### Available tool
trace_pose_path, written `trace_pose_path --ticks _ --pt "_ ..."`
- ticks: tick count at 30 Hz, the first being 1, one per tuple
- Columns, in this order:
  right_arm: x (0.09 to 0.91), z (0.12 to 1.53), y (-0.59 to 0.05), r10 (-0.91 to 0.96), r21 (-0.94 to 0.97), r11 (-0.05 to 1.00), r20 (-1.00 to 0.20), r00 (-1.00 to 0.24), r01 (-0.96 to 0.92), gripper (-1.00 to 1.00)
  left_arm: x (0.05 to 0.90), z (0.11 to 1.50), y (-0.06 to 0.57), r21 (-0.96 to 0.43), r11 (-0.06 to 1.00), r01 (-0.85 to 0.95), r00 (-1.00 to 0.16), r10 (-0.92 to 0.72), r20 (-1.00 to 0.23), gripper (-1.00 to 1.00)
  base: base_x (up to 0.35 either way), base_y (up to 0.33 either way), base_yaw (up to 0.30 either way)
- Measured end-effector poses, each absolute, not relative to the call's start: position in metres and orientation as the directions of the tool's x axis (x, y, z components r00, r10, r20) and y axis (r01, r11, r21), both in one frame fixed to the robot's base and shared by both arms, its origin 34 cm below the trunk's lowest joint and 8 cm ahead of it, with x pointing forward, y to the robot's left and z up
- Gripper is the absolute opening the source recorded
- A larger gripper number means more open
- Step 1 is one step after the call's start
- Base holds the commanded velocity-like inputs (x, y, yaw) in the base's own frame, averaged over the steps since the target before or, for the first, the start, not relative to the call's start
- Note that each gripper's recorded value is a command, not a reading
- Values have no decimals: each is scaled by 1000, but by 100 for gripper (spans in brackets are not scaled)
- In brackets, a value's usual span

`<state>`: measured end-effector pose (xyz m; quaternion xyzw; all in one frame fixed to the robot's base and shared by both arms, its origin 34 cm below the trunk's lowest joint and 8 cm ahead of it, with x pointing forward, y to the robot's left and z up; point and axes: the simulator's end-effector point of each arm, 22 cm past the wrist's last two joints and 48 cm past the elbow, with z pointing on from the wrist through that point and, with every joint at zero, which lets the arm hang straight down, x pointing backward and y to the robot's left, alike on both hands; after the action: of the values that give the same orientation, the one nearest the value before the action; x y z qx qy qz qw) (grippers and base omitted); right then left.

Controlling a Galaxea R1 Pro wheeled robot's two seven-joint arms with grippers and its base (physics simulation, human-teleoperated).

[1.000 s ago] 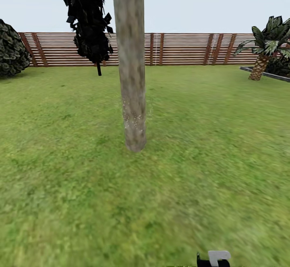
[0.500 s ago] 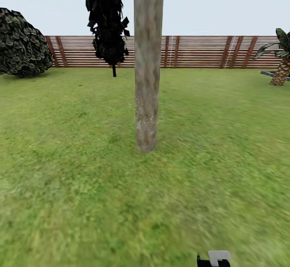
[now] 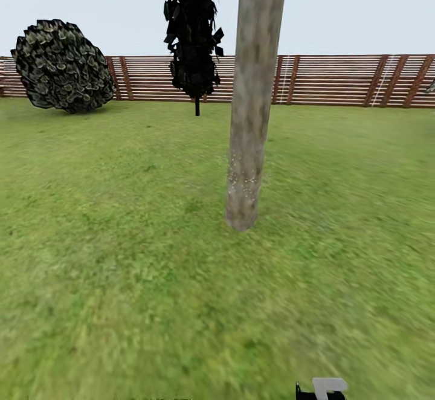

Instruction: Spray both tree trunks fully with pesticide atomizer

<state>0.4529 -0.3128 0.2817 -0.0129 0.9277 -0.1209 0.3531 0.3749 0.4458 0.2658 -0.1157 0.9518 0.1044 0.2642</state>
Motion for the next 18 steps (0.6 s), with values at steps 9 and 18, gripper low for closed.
trace_pose_path --ticks 9,18 --pt "454 282 -313 -107 -233 970 -655 -748 65 100 376 266 445 135 952 -276 -833 -167 -528 -100 0 0 279" --pt "453 282 -312 -107 -232 971 -655 -748 63 100 376 266 445 136 953 -272 -834 -163 -527 -100 0 0 281"
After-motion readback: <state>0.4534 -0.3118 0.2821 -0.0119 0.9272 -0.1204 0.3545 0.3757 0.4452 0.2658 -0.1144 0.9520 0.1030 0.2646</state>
